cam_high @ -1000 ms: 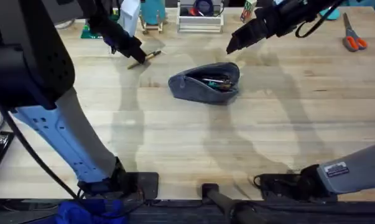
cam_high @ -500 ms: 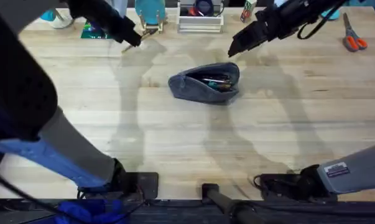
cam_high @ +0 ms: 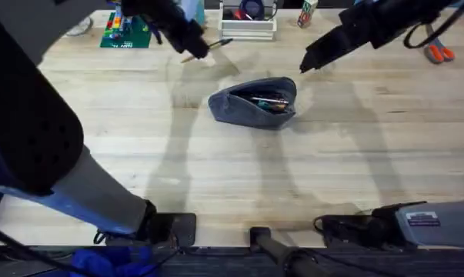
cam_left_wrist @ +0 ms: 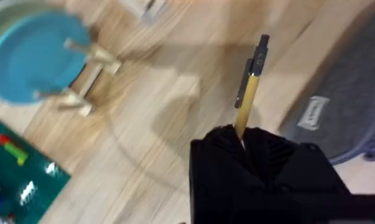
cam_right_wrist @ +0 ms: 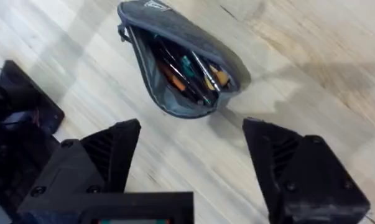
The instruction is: Unzip the bag, pick up the pens from the table one at a time and place them inside, then zip the bag closed.
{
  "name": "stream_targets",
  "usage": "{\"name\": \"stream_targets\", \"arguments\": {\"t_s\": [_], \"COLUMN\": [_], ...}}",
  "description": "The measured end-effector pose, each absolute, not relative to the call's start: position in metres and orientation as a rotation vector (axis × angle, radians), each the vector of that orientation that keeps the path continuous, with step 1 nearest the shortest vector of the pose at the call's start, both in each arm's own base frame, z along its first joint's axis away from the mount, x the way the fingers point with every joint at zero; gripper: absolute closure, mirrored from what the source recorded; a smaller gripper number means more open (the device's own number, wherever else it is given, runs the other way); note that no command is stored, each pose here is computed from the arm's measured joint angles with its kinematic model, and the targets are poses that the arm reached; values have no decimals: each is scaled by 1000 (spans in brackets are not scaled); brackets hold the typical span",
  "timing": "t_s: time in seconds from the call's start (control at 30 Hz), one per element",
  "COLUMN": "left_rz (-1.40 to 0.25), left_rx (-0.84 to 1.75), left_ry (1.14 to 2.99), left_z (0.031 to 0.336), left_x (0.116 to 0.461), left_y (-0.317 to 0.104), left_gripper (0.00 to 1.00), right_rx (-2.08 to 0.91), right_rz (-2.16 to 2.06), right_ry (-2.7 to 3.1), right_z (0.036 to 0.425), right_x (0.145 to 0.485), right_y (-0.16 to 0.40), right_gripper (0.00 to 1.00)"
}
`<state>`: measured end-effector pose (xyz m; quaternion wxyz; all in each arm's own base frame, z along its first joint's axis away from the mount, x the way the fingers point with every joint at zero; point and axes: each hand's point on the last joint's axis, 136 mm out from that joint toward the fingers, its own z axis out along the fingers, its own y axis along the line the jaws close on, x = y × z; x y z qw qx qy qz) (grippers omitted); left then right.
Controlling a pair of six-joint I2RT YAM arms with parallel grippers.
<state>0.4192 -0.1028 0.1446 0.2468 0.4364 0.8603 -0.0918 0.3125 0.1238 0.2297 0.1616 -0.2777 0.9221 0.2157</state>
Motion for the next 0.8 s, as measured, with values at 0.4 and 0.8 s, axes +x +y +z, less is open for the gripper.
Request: {"name": "stream_targets", "arguments": {"t_s": [0.4,0.8], "left_rz": [-289,-457], "left_rx": [1432,1569], "left_ry": [2083,1996], "left_z": [197,199], "left_x": [375,337], "left_y": [-198,-246], "left_gripper": [959,959], "right_rx": [-734,-674], "right_rz": [532,509], "right_ry": [2701,2685], "right_z": [240,257], "right_x": [288,271], "right_y": [109,97], "right_gripper": [4,4]}}
